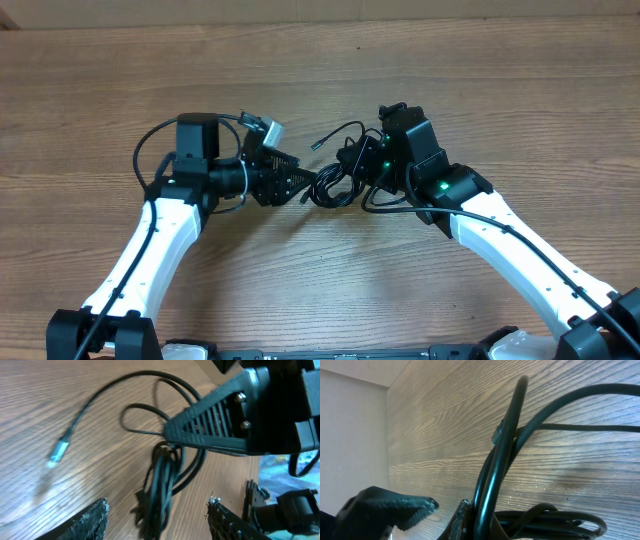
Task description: Untangle cables
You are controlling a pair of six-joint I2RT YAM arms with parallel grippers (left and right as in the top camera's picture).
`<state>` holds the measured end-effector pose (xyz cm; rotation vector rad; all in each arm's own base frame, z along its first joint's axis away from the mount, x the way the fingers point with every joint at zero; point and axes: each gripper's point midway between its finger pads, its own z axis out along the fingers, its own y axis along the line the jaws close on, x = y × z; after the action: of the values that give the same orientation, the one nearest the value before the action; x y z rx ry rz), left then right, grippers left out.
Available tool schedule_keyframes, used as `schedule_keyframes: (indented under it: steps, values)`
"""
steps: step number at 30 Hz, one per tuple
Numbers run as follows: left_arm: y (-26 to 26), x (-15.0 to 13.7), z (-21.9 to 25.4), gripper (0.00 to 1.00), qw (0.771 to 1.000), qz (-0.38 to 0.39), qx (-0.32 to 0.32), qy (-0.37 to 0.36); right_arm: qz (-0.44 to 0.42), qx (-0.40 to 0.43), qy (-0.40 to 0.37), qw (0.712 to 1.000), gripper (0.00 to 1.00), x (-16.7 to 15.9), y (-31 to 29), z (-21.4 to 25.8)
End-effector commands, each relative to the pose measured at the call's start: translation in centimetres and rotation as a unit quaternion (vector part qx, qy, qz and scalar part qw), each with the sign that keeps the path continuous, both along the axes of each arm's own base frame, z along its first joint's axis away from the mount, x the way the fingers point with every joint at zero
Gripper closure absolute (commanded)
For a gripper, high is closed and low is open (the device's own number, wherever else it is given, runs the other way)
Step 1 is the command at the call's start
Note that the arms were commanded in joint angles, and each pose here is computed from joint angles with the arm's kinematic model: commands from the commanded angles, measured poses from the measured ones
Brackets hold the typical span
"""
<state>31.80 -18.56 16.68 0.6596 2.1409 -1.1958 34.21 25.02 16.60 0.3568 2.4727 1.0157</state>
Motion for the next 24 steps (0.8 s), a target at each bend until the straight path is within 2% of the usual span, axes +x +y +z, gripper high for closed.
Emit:
schedule_keyframes:
  steps: [1,5,8,10,12,17,20,24]
  values:
    - [-1.5,-1.2,0.1,0.37,0.999,-0.041,-0.001,-0.022,0.016,0.025,-0.013,0.999,0.96,-0.2,0.6,1.6]
    - [-1.3,-0.9,-0.8,0.42,0.999,-0.028,0.024,-0.023,0.031,0.038,-0.011,0.999,0.96,-0.5,1.2,1.9]
    - [-1.1,-1.1,-1.4,0.5,0.999,-0.026,0.037,-0.018,0.044,0.051,-0.015,0.998,0.96,-0.7,1.7,2.4]
    - [-0.9,-1.2,-1.8,0.6,0.999,-0.023,0.044,-0.012,0.049,0.059,-0.02,0.997,0.96,-0.6,1.9,2.8]
    - [-0.9,-1.3,-2.0,0.75,0.999,-0.023,0.045,-0.009,0.052,0.065,-0.018,0.996,0.96,-0.6,1.8,2.9]
    - [-0.5,-1.0,-2.6,0.95,0.998,-0.01,0.062,-0.007,0.07,0.089,-0.006,0.994,0.96,-0.8,1.6,3.3]
    - [0.5,-0.1,-3.4,0.96,0.995,0.033,0.088,0.013,0.094,0.107,0.005,0.99,0.96,-1.4,1.7,3.6]
    - [2.3,2.1,-4.3,0.96,0.982,0.138,0.113,0.054,0.109,0.098,0.038,0.988,0.96,-2.8,1.5,2.5]
